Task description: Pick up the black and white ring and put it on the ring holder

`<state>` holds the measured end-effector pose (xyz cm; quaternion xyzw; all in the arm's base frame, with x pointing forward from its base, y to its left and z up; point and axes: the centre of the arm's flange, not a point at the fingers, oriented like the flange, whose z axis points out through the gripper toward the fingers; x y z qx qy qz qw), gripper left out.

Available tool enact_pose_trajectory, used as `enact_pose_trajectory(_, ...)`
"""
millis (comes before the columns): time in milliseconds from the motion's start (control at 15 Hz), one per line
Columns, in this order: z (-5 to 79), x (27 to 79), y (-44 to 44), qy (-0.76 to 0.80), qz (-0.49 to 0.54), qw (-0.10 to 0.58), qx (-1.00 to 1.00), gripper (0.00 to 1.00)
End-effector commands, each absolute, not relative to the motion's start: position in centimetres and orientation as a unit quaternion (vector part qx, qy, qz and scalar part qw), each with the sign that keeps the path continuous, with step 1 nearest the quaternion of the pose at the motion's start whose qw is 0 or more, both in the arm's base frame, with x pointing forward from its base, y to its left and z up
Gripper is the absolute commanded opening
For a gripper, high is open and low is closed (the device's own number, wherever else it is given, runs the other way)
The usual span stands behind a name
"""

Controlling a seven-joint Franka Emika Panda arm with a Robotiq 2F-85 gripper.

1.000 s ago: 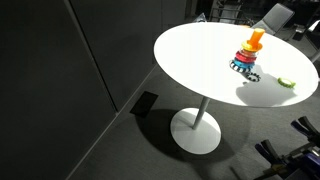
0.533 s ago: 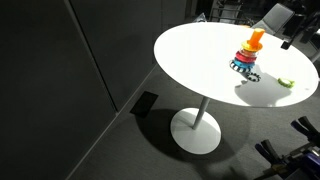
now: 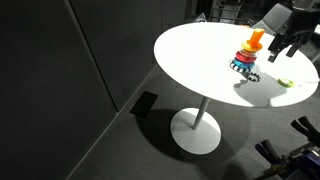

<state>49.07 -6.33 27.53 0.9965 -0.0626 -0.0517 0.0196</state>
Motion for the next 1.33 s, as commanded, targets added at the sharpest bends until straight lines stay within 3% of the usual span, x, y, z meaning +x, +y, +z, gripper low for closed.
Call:
enact_pose_trajectory(0, 25.2, 50.8, -7.0, -0.09, -0.053, 0.015, 0.994, 1.0)
enact_pose_trajectory(1267, 17.4, 53.6, -8.4, -0.125, -0.039, 0.02, 0.991, 1.0)
